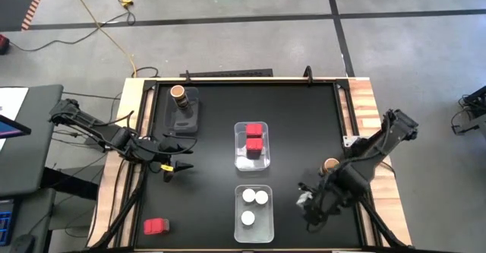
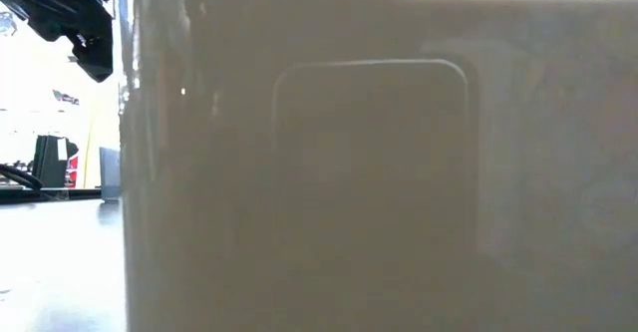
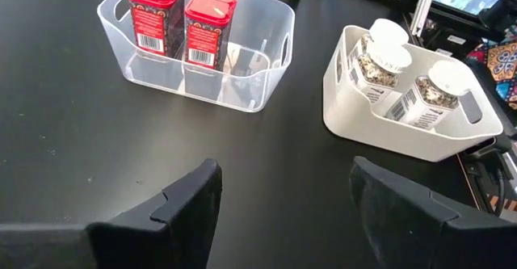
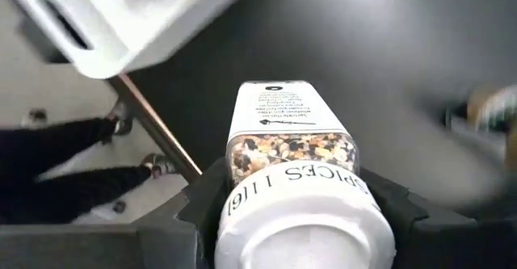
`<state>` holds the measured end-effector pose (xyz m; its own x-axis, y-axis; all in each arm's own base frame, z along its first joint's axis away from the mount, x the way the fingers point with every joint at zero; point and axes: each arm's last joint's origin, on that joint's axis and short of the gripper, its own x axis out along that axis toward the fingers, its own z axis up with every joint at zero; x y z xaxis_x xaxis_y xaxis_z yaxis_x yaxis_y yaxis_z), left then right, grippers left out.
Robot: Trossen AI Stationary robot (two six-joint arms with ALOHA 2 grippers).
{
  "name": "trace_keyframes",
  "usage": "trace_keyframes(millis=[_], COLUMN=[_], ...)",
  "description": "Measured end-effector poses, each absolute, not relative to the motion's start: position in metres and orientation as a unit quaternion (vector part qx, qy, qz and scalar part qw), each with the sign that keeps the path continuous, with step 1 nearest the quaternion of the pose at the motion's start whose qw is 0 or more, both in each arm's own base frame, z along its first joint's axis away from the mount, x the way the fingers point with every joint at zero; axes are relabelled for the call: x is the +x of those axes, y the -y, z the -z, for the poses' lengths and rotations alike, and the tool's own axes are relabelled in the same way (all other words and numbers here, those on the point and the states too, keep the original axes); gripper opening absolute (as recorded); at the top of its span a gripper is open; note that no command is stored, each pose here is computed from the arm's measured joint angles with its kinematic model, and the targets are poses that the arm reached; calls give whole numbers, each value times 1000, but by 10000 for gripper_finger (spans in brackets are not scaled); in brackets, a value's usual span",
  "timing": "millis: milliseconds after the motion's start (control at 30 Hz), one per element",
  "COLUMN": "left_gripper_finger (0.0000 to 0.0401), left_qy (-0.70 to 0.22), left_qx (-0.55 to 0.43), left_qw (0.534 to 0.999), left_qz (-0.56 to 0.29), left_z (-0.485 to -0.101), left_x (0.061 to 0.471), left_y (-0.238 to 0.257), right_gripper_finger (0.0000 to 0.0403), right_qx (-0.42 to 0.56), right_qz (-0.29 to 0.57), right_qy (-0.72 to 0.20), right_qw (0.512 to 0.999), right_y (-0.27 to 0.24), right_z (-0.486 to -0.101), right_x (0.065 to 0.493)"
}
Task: Sort spices by type
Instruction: Put the white seasoning bottle into the white bin
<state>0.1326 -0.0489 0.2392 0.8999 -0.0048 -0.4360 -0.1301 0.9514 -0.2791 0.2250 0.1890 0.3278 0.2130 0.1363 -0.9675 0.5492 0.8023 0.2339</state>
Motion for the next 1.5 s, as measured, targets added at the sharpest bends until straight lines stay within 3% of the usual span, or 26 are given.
trace_keyframes(millis=[333, 1000, 1500], left_gripper_finger=[261, 261, 261], left_qy=[-222, -223, -229], left_qx=[-152, -157, -161], left_qw=[963, 961, 960], left_qz=[-32, -34, -23], left_z=[-239, -239, -238], left_x=[133, 133, 132], left_y=[49, 49, 50], right_gripper_finger=[219, 225, 229], right_qx=[276, 117, 50], right_qz=[46, -11, -20], right_qy=[-552, -598, -636], right_qw=[786, 793, 770], right_y=[-183, -221, -235], right_z=[-339, -320, -266], right_x=[268, 336, 361])
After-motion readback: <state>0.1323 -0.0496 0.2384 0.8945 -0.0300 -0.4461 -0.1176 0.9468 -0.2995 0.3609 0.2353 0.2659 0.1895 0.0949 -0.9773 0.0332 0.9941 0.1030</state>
